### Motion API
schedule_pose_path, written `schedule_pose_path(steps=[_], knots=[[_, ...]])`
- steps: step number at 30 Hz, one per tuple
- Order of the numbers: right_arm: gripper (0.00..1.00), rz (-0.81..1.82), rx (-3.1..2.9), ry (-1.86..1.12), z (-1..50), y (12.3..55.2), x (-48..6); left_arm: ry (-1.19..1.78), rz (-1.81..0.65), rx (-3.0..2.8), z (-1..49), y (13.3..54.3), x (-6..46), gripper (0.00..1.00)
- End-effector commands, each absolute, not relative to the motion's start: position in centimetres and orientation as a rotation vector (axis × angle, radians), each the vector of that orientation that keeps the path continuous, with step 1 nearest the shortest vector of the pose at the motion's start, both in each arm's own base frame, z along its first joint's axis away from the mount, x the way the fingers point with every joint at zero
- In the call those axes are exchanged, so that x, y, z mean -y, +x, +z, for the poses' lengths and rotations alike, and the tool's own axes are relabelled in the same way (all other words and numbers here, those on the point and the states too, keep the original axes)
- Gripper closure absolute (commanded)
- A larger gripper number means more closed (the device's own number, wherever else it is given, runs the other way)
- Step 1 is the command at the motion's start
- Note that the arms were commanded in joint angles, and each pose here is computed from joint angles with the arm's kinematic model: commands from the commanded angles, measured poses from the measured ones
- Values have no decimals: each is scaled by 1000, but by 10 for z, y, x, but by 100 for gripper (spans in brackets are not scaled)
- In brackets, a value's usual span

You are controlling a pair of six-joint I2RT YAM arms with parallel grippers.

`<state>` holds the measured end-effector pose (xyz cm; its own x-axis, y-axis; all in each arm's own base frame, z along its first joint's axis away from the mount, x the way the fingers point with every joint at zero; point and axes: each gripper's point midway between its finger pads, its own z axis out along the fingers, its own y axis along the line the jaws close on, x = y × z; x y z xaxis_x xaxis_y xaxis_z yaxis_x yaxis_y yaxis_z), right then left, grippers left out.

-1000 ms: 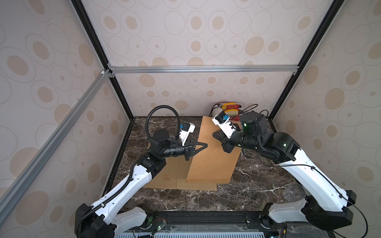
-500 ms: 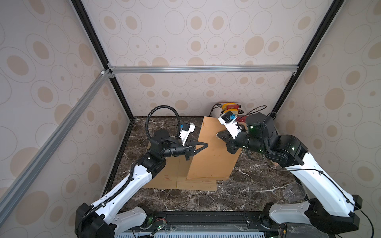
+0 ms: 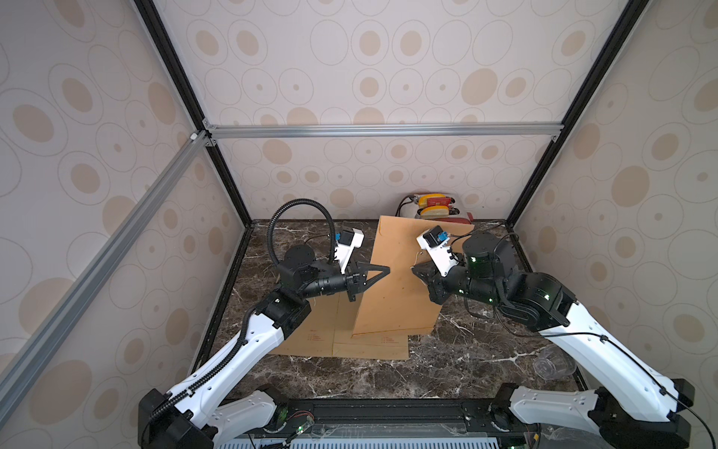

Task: Close the mouth of the file bag
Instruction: Close the file bag.

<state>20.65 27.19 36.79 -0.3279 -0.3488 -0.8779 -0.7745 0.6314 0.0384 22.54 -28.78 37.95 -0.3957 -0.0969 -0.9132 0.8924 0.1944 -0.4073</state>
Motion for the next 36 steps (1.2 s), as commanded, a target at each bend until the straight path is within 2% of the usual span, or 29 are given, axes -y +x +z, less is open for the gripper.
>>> schedule_pose_path(steps=[1, 16, 28, 36], knots=[[100, 645, -1906, -834, 371, 203, -275, 791, -1372, -1476, 400, 218, 286, 100], [100, 670, -1912, -671, 344, 214, -259, 797, -1391, -1458, 402, 215, 286, 100], [100, 673, -1897, -634, 342, 216, -250, 801, -1403, -1453, 403, 215, 287, 100], [100, 607, -1893, -599, 351, 231, -224, 805, -1406, -1455, 402, 215, 288, 100]])
